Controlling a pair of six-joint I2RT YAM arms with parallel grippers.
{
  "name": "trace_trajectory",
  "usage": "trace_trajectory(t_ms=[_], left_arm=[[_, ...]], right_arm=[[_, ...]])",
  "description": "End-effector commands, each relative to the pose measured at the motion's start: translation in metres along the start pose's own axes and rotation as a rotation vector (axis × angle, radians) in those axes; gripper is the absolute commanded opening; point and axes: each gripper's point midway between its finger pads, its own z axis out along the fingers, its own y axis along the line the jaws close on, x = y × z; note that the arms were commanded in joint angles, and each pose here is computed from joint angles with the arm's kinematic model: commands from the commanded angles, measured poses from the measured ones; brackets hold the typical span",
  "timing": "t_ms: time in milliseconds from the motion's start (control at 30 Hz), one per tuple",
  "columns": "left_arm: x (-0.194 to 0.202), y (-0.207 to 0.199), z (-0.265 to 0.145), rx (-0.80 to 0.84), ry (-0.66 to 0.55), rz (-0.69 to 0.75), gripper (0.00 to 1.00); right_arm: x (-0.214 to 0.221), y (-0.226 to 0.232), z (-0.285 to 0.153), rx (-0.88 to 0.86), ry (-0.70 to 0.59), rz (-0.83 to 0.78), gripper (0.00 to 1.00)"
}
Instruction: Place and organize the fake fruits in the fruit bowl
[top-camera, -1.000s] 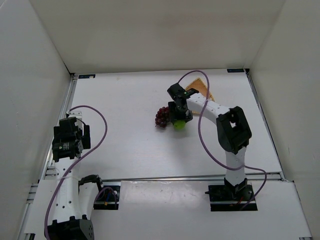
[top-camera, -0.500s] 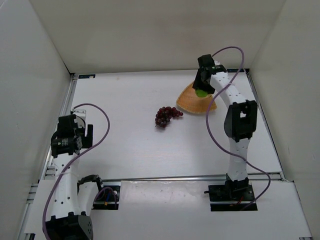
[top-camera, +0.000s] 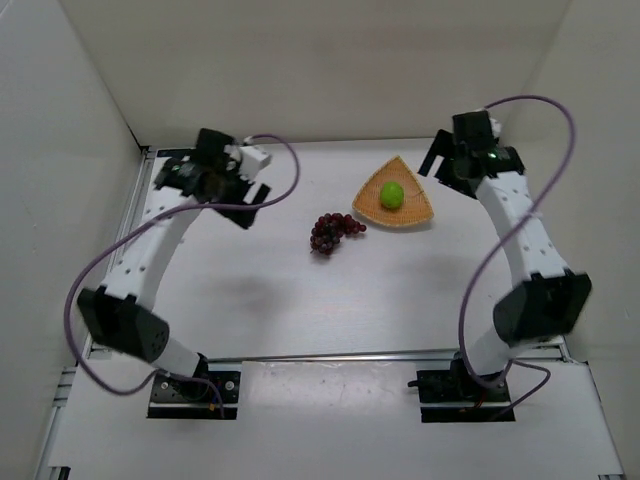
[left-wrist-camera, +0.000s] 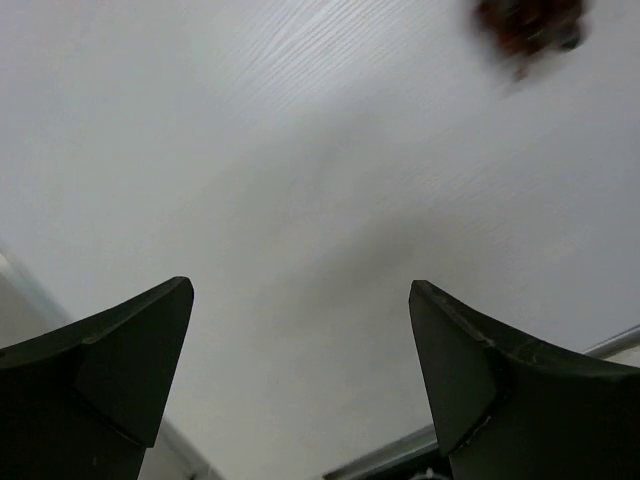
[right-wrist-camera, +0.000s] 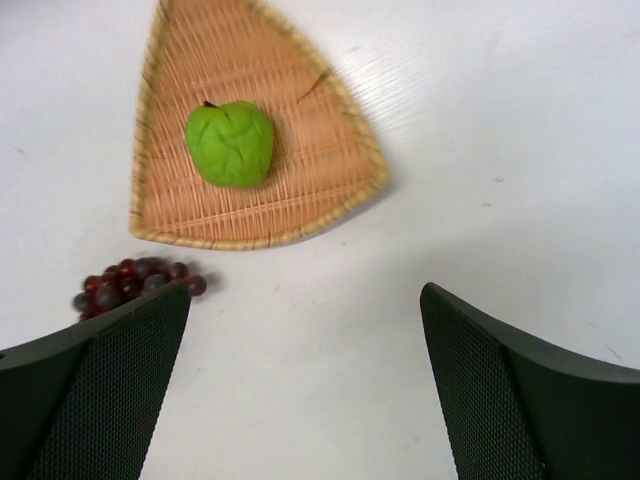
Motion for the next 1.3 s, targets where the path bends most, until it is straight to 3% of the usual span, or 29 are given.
trace_trajectory(t_ms=[0,67,100,133,200,233,300,467,733,800,833,933,967,1000,1100,1267], left_arm=[[-0.040,-0.069,0.025,0.241,0.010,0.079,1.00],[-0.075,-0.111,0.032,0.383,-0.043,0.107,1.00],[-0.075,-0.128,0.060,0.431,0.020,0.108,1.00],[-0.094,-0.147,0.063,0.459,-0.009,0.123,1.00],[-0.102,-0.169,0.084,0.494,0.014,0.154,1.00],[-0.095,-0.188,0.110,0.518,0.081,0.160,1.00],[-0.105,-0.199,0.125,0.517,0.081,0.171,1.00],[-0.077,-0.187,0.198,0.336,0.209,0.197,1.00],[-0.058,-0.180,0.241,0.247,0.256,0.213,1.00],[-0.060,-0.181,0.237,0.254,0.239,0.210,0.96],[-0.057,-0.181,0.237,0.255,0.240,0.210,0.86],[-0.068,-0.182,0.215,0.265,0.199,0.214,0.71],[-0.076,-0.179,0.201,0.262,0.167,0.211,0.55],[-0.083,-0.177,0.193,0.261,0.142,0.220,0.46],[-0.113,-0.168,0.163,0.217,0.039,0.233,0.30],[-0.189,-0.165,0.123,0.132,-0.230,0.260,0.39]], right_arm=[[-0.011,-0.036,-0.042,0.011,-0.096,0.053,1.00],[0.004,-0.062,-0.042,0.052,-0.079,0.079,1.00],[0.005,-0.069,-0.054,0.050,-0.102,0.093,1.00],[0.008,-0.075,-0.057,0.056,-0.106,0.101,1.00],[0.018,-0.085,-0.062,0.066,-0.105,0.100,1.00],[0.020,-0.090,-0.064,0.072,-0.108,0.107,1.00],[0.025,-0.093,-0.069,0.072,-0.107,0.098,1.00],[0.029,-0.100,-0.072,0.088,-0.110,0.104,1.00],[0.027,-0.096,-0.064,0.085,-0.087,0.101,1.00],[0.026,-0.093,-0.062,0.077,-0.080,0.100,1.00],[0.024,-0.092,-0.060,0.078,-0.077,0.099,1.00],[0.024,-0.089,-0.056,0.072,-0.064,0.098,1.00],[0.024,-0.089,-0.056,0.072,-0.064,0.098,1.00],[0.025,-0.089,-0.053,0.076,-0.056,0.096,1.00],[0.024,-0.089,-0.050,0.076,-0.056,0.096,1.00],[0.027,-0.085,-0.040,0.067,-0.031,0.093,1.00]])
